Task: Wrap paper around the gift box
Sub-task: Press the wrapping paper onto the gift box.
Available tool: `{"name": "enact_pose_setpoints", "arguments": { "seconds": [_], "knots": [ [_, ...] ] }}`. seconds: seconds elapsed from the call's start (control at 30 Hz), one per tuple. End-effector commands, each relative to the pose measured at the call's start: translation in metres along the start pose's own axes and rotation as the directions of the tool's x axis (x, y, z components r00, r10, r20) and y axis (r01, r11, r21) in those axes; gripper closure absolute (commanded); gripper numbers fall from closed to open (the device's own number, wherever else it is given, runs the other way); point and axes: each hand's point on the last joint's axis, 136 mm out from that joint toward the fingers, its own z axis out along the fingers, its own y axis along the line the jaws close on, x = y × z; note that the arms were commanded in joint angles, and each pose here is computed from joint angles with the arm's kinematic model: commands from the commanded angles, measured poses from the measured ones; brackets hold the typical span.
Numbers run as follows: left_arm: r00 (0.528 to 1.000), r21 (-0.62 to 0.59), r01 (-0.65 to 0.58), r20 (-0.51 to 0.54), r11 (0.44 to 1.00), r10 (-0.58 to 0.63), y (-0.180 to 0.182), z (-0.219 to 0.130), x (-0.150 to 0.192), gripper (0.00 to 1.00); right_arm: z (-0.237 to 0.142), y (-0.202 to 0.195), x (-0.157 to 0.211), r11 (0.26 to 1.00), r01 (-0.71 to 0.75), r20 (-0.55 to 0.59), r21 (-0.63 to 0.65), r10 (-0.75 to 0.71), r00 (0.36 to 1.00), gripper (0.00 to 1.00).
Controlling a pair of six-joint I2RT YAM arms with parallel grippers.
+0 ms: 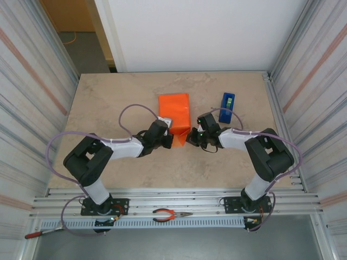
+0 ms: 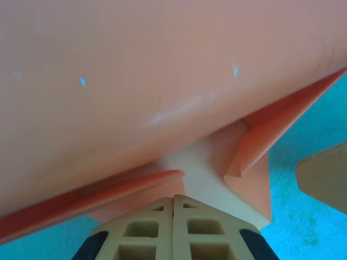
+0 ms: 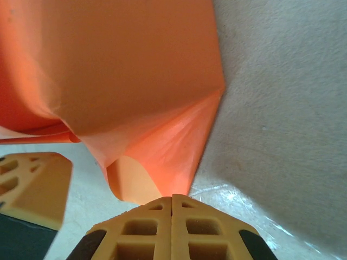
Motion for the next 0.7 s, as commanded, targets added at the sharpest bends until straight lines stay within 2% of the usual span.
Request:
{"name": "enact_pose_setpoints", "arguments": {
  "seconds": [0.0,0.3,0.67],
  "knots": [
    [1.000,-0.016,0.000,-0.025,1.000,0.000,0.001,0.007,0.015,0.98,0.006,0.011,-0.005,1.000,-0.010,0.009,-0.016,0.010,1.000,1.00],
    [0.999,-0.003,-0.002,-0.046,1.000,0.002,0.000,0.010,0.024,0.98,0.025,0.008,0.002,1.000,-0.015,-0.029,0.001,0.015,0.999,1.00],
    [0.997,0.004,-0.004,-0.075,1.000,0.004,-0.002,0.016,0.039,0.98,0.026,0.000,0.011,1.000,-0.017,-0.049,0.024,0.018,0.999,1.00]
  ]
}}
